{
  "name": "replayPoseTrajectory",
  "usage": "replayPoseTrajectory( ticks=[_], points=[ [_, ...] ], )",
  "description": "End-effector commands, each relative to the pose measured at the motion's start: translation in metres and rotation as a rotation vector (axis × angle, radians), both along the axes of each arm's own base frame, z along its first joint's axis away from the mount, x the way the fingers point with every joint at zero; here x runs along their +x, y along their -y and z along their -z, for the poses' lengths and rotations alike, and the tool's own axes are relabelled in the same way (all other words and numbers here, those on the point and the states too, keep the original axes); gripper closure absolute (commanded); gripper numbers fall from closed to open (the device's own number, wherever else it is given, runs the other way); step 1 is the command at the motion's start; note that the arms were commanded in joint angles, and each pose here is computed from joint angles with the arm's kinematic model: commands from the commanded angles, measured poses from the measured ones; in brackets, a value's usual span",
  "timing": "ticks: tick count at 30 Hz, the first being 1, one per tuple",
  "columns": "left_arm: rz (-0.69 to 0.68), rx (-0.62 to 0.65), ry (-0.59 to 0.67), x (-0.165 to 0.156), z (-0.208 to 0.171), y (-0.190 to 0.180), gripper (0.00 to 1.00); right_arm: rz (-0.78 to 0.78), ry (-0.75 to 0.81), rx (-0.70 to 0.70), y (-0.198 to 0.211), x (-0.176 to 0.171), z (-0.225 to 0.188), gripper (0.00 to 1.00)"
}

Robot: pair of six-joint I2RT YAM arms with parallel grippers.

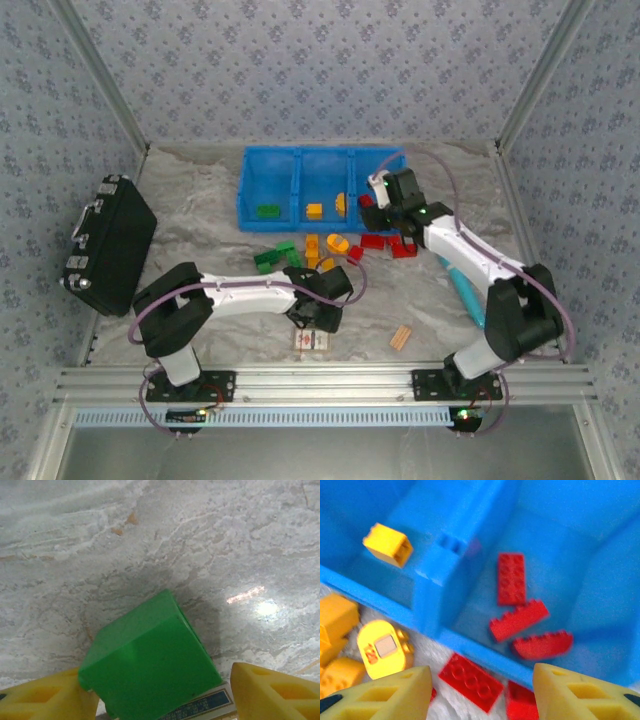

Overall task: Sort the legos into containers by color
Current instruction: Pick up the lego from the middle-left of the table.

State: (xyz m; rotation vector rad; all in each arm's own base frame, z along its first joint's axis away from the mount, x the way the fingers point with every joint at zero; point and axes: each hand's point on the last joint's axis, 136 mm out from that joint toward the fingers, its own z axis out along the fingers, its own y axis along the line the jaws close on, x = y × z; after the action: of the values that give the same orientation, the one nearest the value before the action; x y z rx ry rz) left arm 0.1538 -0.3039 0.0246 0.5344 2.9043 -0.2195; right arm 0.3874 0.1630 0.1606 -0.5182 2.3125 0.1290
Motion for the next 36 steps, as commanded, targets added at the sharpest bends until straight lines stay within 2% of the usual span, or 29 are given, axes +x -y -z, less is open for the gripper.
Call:
replayPoseTrajectory(
  ticks=[1,8,14,21,27,30,36],
  points=[
    [-0.02,0.063,0.006,0.0,0.011,-0.012,0.33,0.073,0.016,0.02,0.021,-0.013,-0.006,0.43],
    [-0.026,0.08,0.052,0.009,0.011,-0.012,0.42,0.121,-0.006,0.079,0.036,-0.026,-0.005,0.42],
    [-0.028,0.063,0.069,0.012,0.01,-0.009,0.55,0.134,-0.028,0.094,0.036,-0.029,0.001,0.41],
    [-0.011,0.077,0.1,0.017,0.002,-0.011,0.58,0.149,-0.074,0.087,0.04,-0.036,0.015,0.4],
    [0.044,0.124,0.179,0.038,-0.036,-0.022,0.57,0.165,-0.099,0.08,0.047,-0.043,0.029,0.38],
    [0.027,0.122,0.22,0.057,-0.058,-0.037,0.57,0.188,-0.124,0.092,0.052,-0.046,0.037,0.38],
    [-0.035,0.082,0.327,0.105,-0.106,-0.074,0.57,0.214,-0.176,0.112,0.058,-0.058,0.051,0.3]
  ],
)
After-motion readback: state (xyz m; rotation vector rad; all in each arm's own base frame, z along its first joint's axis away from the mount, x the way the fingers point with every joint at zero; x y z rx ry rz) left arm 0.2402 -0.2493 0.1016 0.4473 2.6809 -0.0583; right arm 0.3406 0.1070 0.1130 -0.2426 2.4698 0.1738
